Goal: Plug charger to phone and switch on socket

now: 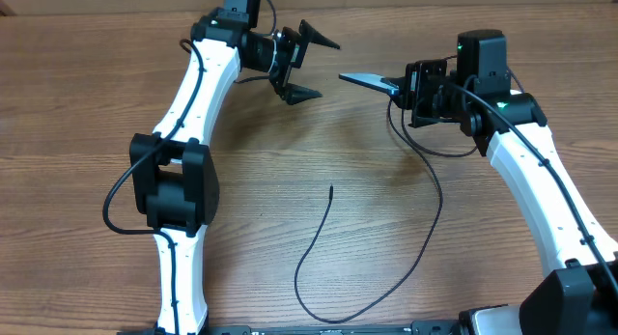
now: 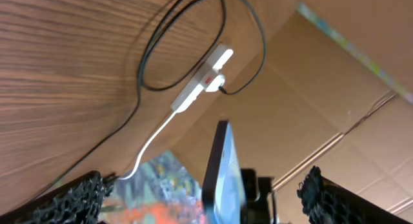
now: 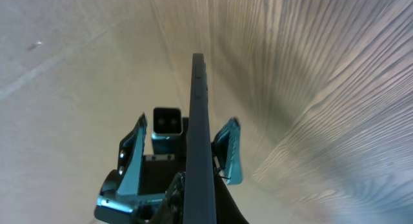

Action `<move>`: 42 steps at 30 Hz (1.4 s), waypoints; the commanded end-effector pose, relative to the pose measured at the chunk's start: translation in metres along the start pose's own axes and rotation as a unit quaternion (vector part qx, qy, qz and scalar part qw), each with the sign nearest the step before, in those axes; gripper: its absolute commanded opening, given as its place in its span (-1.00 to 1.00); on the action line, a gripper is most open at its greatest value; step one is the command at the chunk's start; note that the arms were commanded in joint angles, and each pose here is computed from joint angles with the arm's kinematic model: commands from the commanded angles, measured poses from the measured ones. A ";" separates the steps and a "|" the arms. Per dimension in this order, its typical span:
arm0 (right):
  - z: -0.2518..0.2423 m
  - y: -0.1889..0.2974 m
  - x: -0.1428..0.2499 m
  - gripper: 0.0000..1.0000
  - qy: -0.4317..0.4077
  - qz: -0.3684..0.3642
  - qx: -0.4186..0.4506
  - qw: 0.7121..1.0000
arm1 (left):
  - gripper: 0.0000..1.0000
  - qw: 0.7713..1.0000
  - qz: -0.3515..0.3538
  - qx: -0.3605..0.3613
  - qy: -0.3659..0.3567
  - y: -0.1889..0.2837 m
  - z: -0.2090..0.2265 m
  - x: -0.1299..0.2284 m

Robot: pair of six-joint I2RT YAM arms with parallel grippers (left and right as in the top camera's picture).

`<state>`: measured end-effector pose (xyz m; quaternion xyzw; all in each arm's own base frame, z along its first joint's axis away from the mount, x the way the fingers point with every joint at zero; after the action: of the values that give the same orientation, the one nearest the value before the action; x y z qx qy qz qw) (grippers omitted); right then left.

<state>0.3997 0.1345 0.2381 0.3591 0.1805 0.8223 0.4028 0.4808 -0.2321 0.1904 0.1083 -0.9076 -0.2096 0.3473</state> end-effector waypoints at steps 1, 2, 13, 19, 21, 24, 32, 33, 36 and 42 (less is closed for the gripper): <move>0.012 0.001 0.012 -0.93 -0.035 0.008 -0.020 0.999 | 0.99 0.999 -0.018 0.006 0.041 -0.008 -0.012 0.003; 0.014 0.000 0.013 -0.93 -0.043 0.007 -0.023 0.999 | 0.99 0.999 -0.022 0.008 0.048 -0.010 -0.014 0.003; 0.027 -0.009 0.028 -0.93 -0.046 -0.012 -0.060 0.997 | 0.99 0.995 -0.022 0.011 0.101 -0.033 -0.023 0.017; 0.025 -0.013 0.035 -0.93 -0.051 -0.008 -0.056 0.997 | 0.99 0.994 -0.021 0.010 0.110 -0.035 -0.023 0.018; 0.024 -0.014 0.038 -0.93 -0.049 -0.006 -0.054 0.997 | 0.99 0.994 -0.020 0.010 0.110 -0.036 -0.023 0.019; 0.023 -0.016 0.042 -0.93 -0.046 -0.003 -0.052 0.998 | 0.99 0.994 -0.018 0.008 0.108 -0.038 -0.022 0.021; 0.020 -0.016 0.040 -0.93 -0.049 -0.012 -0.047 0.998 | 1.00 0.994 -0.018 0.007 0.110 -0.039 -0.022 0.022; 0.020 -0.016 0.039 -0.93 -0.049 -0.013 -0.047 0.998 | 1.00 0.994 -0.018 0.007 0.110 -0.039 -0.022 0.022; 0.019 -0.016 0.039 -0.93 -0.050 -0.013 -0.046 0.998 | 0.99 0.994 -0.018 0.007 0.110 -0.039 -0.022 0.022; 0.019 -0.016 0.039 -0.93 -0.049 -0.013 -0.046 0.998 | 0.62 0.994 -0.017 0.007 0.110 -0.039 -0.022 0.022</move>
<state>0.4039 0.1732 0.2475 0.3885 0.1380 0.7989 0.4378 0.4806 -0.2765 0.1932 0.1482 -0.8592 -0.1989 0.4475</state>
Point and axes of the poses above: each gripper's point midway between its finger pads, its own y axis back along the fingers, its own z axis along the line the jaws close on, x = y × z, the point moved 3 cm from there along y, back along the fingers, and after that the axes turned 3 degrees about y, right-handed, at the moved point
